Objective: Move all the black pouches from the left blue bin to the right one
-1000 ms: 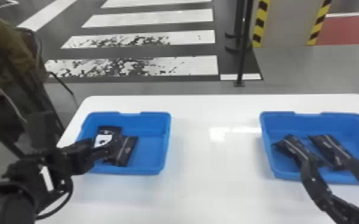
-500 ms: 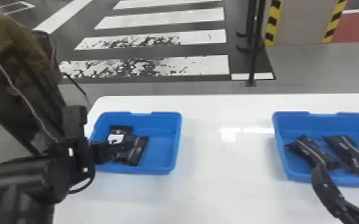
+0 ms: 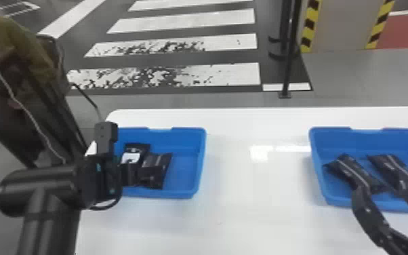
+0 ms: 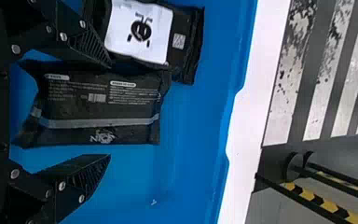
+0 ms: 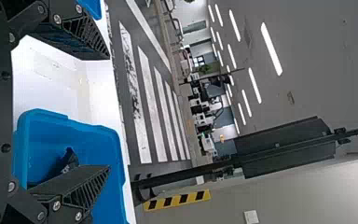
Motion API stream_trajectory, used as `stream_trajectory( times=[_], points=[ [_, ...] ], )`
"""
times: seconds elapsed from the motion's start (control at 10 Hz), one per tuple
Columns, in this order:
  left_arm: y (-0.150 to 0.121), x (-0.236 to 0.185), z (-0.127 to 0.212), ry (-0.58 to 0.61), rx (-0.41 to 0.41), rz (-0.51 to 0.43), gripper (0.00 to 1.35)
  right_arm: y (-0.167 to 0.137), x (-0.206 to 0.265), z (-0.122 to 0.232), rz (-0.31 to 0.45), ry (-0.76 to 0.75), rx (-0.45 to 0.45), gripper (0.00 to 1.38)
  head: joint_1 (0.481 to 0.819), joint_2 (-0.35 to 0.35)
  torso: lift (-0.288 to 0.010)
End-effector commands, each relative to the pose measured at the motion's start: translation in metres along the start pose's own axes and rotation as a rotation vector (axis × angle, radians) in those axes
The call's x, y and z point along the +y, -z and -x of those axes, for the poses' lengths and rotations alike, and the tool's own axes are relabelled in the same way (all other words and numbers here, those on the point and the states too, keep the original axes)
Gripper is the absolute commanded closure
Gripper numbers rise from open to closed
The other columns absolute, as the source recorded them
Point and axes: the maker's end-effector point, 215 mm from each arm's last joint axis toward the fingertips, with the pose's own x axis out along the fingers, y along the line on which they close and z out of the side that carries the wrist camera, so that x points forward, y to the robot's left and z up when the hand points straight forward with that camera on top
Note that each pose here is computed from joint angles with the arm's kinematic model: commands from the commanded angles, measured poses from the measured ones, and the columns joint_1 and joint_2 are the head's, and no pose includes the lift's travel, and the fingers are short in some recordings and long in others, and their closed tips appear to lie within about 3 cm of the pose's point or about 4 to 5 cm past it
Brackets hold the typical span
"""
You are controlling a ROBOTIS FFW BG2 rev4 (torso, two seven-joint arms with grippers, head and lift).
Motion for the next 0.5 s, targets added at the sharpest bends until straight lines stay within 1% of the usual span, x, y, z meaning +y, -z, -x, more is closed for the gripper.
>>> stream_trajectory(
  times=[0.0, 0.1, 0.2, 0.3, 0.4],
  points=[
    [0.008, -0.009, -0.01, 0.028, 0.035, -0.002, 0.8, 0.002, -0.001, 0.0, -0.01, 0.001, 0.003, 0.2, 0.695, 0.154, -0.14],
    [0.011, -0.005, -0.01, 0.016, 0.04, -0.008, 1.04, 0.003, 0.001, 0.0, -0.018, -0.001, 0.003, 0.2, 0.695, 0.142, -0.14],
    [0.015, 0.0, -0.01, 0.002, 0.047, -0.015, 1.11, 0.004, 0.0, 0.0, -0.022, -0.001, 0.004, 0.2, 0.695, 0.141, -0.14],
    [0.016, 0.008, -0.01, -0.018, 0.04, -0.026, 1.24, 0.005, 0.0, 0.0, -0.029, 0.0, 0.007, 0.2, 0.695, 0.144, -0.14],
    [0.01, 0.007, -0.009, -0.003, 0.005, -0.033, 1.21, 0.004, 0.0, 0.0, -0.029, -0.002, 0.005, 0.2, 0.695, 0.152, -0.14]
  ],
)
